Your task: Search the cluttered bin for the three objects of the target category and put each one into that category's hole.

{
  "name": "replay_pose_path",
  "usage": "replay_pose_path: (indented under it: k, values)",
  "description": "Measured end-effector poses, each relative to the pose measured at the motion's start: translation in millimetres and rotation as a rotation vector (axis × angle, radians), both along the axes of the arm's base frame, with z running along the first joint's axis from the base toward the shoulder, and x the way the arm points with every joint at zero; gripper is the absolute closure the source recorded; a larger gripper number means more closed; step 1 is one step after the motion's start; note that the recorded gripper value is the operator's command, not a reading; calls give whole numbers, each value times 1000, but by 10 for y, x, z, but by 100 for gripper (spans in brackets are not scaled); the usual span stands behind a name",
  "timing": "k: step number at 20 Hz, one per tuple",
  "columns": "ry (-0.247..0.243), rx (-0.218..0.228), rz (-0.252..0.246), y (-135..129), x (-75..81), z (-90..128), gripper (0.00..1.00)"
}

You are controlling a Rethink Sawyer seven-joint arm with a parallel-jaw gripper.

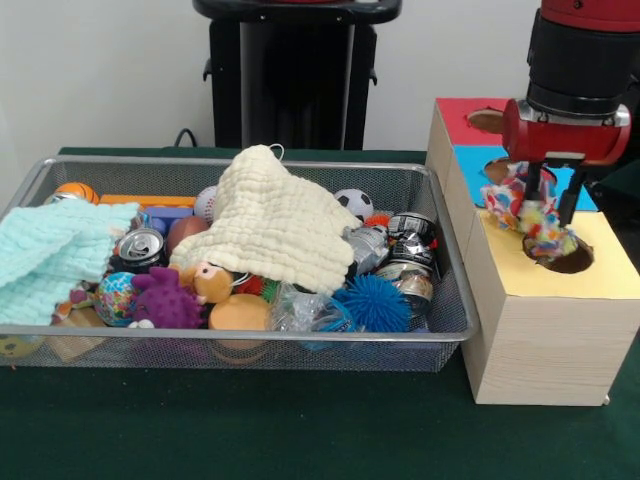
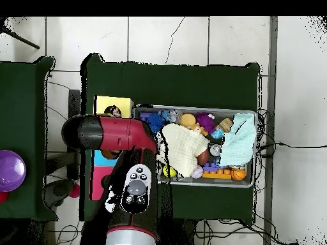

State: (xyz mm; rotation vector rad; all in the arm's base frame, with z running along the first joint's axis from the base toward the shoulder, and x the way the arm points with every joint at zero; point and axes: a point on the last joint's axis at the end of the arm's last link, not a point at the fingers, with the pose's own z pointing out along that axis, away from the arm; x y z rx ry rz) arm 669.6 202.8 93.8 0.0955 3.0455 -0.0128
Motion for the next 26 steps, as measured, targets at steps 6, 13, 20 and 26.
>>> replay_pose_path:
  k: [6, 13, 20, 26]
  values:
    - [3, 1, -10, -54, 3, -9, 100]
    - [0, 10, -20, -88, 24, -20, 100]
    - [-120, 74, -72, -167, 150, -158, 100]
    - [-212, 168, -137, -197, 156, -442, 100]
